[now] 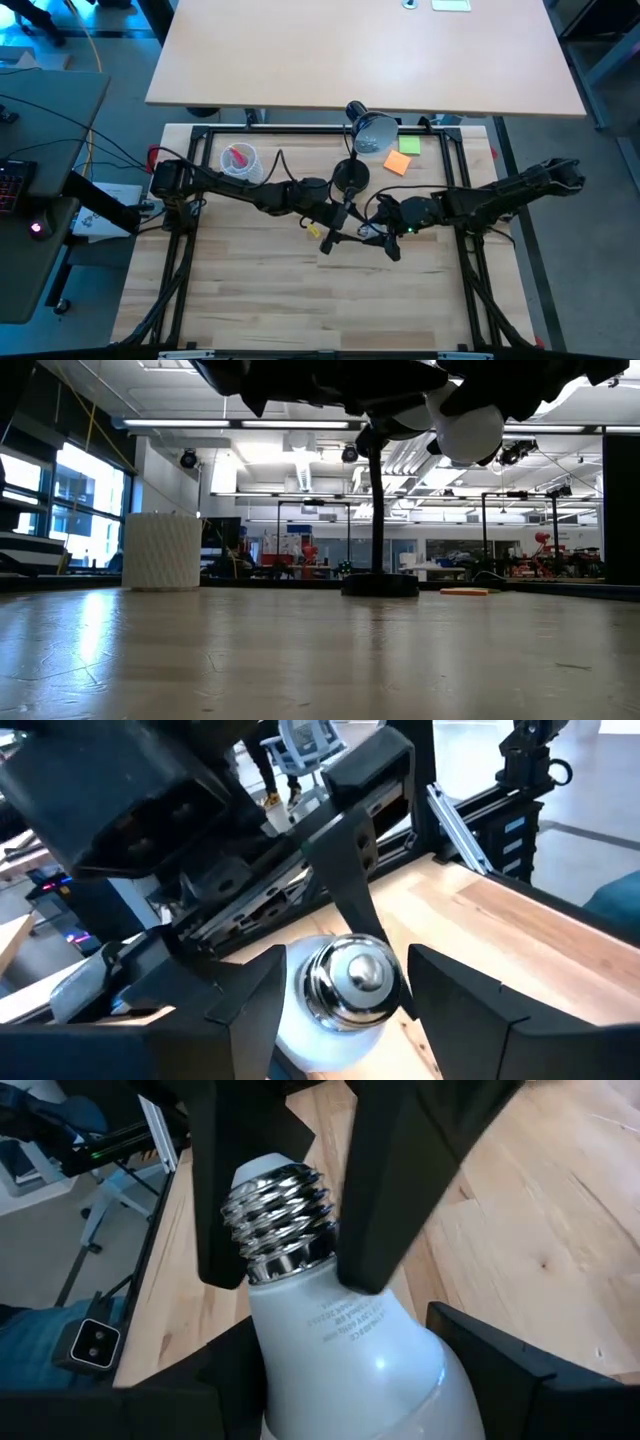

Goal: Screw lightbulb
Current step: Insert the light bulb into the desk lamp

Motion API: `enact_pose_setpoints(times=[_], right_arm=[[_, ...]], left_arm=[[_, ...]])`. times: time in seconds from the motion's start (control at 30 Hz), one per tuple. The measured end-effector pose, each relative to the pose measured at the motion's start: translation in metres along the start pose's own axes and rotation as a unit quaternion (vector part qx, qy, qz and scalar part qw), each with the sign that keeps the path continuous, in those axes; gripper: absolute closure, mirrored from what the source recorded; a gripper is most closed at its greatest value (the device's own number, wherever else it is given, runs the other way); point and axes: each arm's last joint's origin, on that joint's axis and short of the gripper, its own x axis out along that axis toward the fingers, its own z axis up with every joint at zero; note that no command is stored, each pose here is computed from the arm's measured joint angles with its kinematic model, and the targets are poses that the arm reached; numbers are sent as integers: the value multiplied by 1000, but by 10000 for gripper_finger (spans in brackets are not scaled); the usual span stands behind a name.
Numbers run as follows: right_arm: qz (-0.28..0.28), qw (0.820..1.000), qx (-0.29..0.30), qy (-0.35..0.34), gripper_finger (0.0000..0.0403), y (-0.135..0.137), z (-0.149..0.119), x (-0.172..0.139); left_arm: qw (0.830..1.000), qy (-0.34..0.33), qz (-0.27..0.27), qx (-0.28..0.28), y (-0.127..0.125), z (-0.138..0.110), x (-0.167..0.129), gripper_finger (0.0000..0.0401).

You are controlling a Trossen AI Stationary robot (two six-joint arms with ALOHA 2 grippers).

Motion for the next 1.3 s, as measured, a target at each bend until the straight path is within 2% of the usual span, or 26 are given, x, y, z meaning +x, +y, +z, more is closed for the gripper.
enact_pose_setpoints(times=[0.17, 0.4, 0.83, 0.97, 1.17, 1.3], right_arm=[[0, 1000, -2, 0, 167, 0, 0, 0], [-1, 1000, 1, -1, 167, 0, 0, 0], [9, 998, 56, 14, 156, 0, -2, 0], [2, 999, 41, 19, 146, -1, -2, 0], [-81, 996, -13, 22, 146, 5, 0, -6], [-94, 994, -34, 32, 146, 11, -5, -8]], left_arm=[[1000, -10, -6, -4, -2, 2, 1, 226], [1000, -12, -8, 1, -8, 5, 2, 300], [1000, 12, -7, -20, -5, 0, 1, 300], [999, 28, -8, -31, -2, -4, 0, 300], [996, 54, 3, -71, 6, -12, -4, 302], [992, 87, -16, -93, 3, -23, -4, 302]])
